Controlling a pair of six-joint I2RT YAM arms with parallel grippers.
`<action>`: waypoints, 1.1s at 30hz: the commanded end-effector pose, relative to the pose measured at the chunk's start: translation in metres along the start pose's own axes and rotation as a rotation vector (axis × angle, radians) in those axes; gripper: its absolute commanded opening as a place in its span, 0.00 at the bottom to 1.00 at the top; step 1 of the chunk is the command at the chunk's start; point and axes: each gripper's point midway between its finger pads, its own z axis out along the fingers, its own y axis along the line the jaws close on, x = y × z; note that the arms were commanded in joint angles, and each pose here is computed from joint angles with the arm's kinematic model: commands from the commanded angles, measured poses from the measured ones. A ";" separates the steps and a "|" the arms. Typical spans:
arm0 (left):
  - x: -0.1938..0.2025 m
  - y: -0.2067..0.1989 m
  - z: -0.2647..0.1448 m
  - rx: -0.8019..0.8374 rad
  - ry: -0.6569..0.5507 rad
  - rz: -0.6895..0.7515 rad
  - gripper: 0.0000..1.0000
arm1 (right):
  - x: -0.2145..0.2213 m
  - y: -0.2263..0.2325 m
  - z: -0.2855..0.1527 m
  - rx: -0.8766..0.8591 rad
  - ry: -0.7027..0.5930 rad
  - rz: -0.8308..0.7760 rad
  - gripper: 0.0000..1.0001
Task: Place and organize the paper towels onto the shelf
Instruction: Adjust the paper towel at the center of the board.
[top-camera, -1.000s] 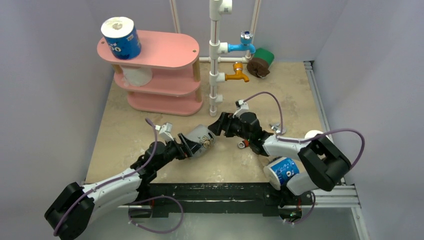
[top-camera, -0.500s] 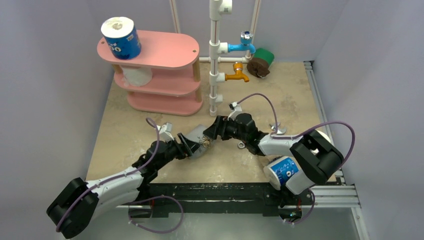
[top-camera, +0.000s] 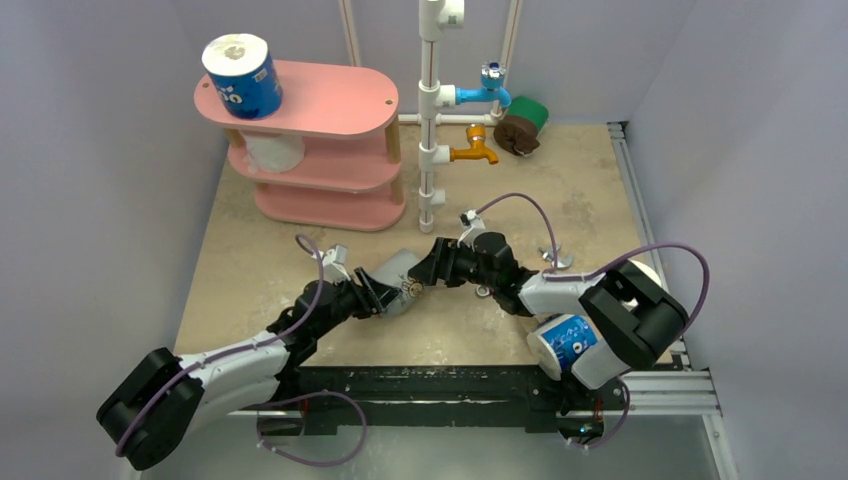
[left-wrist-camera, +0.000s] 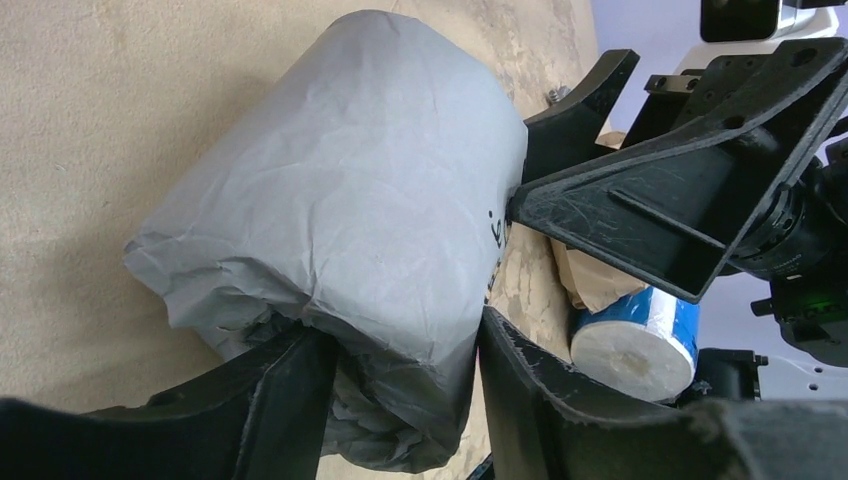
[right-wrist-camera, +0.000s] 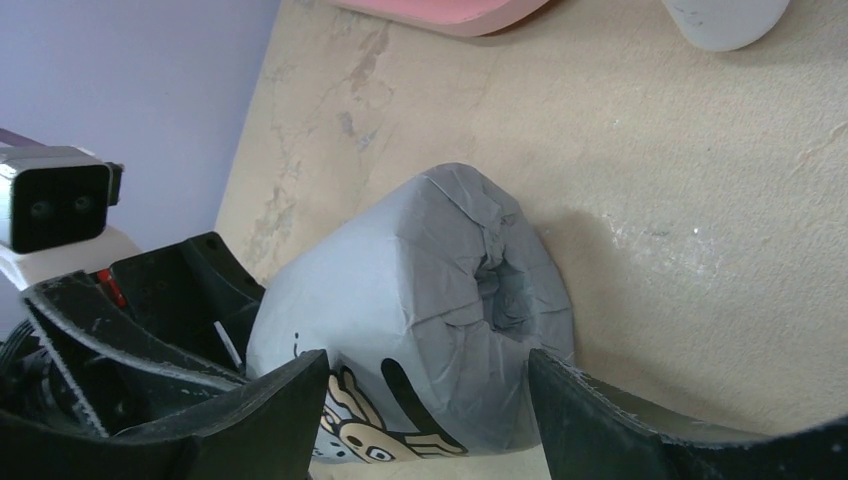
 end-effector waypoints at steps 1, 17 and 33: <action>-0.016 -0.026 0.005 0.095 -0.045 0.032 0.49 | -0.012 0.024 -0.008 -0.079 -0.037 -0.015 0.73; -0.022 -0.030 -0.016 0.046 -0.018 0.139 0.33 | -0.028 0.030 -0.076 -0.009 -0.139 -0.164 0.75; -0.076 -0.023 -0.082 -0.387 0.083 0.445 0.29 | -0.041 0.023 -0.121 0.078 -0.242 -0.212 0.77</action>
